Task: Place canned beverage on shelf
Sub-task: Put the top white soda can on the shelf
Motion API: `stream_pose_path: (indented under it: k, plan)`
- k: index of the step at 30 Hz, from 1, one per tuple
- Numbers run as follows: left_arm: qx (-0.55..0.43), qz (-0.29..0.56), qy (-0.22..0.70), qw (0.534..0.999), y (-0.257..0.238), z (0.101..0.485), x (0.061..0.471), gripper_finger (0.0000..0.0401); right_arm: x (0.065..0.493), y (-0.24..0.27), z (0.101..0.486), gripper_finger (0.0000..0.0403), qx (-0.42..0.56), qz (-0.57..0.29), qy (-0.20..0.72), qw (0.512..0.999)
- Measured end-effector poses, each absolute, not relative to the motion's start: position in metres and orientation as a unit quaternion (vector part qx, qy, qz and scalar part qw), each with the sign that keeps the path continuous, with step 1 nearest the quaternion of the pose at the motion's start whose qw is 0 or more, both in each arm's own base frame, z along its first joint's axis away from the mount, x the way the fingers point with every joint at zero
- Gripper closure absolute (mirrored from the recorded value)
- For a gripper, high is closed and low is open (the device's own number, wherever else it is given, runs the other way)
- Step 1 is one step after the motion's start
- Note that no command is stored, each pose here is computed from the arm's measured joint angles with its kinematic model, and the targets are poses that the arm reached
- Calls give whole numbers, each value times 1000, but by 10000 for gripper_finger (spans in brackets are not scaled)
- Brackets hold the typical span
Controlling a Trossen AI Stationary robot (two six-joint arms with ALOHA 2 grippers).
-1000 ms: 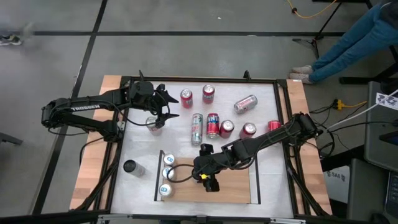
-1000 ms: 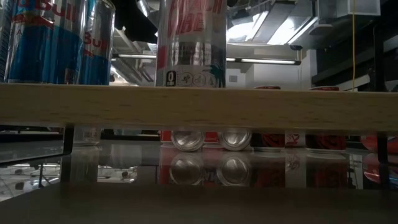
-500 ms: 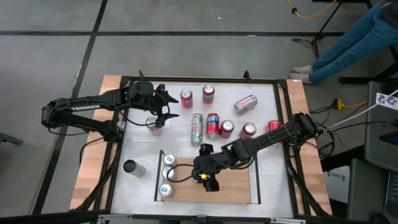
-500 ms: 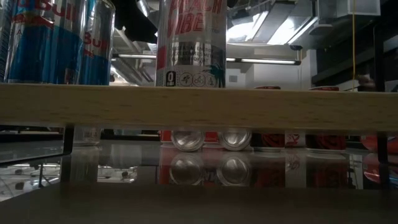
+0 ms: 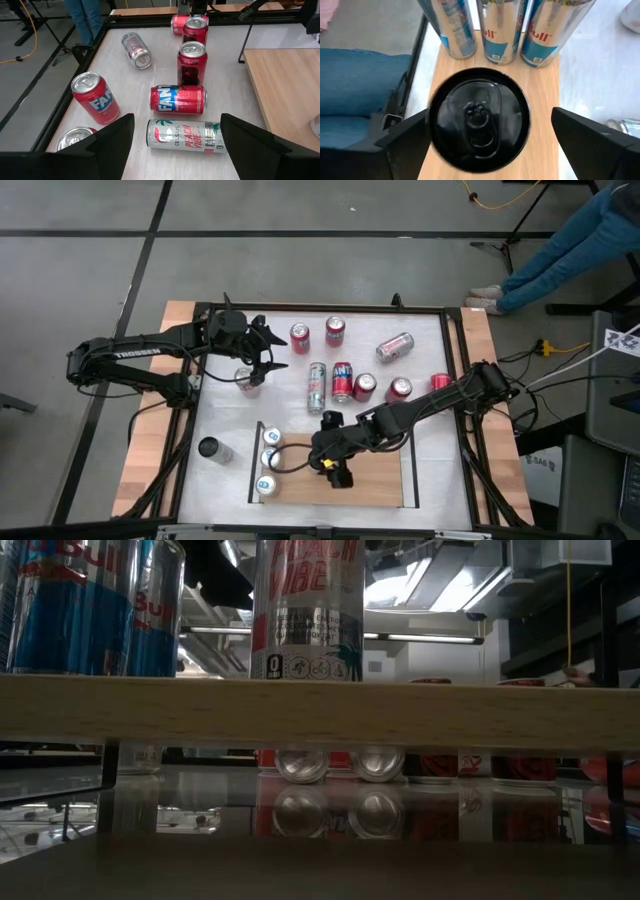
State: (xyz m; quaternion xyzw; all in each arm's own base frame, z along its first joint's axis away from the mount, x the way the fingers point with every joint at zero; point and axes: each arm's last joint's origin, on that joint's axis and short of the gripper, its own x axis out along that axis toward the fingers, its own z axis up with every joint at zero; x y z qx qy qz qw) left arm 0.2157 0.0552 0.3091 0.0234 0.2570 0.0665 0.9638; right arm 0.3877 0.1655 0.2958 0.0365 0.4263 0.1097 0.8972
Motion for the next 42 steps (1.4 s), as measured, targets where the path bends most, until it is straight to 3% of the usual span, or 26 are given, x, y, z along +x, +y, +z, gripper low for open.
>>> stream_pose_path:
  k: [21,42]
  plan:
    - [22,65,267,961,54,310,210,113,386,166,297,15,42,122,430,893]
    - [-72,97,328,937,16,320,128,113,386,166,298,15,42,121,427,895]
